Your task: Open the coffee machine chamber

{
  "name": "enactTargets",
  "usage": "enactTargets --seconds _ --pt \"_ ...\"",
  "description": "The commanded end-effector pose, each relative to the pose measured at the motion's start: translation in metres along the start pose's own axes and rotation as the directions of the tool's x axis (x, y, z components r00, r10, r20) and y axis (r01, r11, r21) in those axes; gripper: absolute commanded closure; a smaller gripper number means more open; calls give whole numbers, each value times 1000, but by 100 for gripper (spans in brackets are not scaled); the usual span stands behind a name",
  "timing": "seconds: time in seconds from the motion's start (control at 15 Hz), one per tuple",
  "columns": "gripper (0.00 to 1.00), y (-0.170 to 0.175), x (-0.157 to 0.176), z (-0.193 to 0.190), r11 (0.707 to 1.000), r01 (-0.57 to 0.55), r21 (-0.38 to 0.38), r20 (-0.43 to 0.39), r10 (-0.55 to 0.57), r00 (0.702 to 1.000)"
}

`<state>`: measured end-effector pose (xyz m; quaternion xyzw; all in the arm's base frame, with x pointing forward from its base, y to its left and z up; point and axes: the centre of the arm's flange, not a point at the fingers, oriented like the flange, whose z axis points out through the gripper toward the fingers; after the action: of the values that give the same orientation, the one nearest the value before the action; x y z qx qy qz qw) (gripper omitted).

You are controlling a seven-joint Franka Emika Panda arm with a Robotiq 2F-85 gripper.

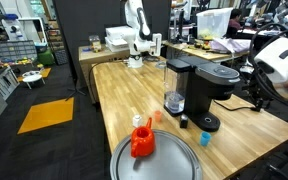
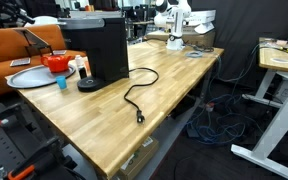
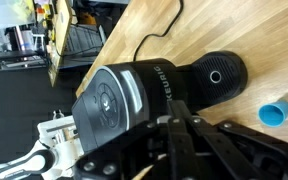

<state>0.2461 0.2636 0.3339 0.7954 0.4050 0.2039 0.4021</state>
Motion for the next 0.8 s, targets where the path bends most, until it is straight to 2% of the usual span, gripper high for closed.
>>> enactTargets --seconds 0.0,0.73 --pt "99 -1 0 0 1000 -5 7 4 5 1000" --pt "99 -1 -1 -1 1000 -9 14 7 8 1000"
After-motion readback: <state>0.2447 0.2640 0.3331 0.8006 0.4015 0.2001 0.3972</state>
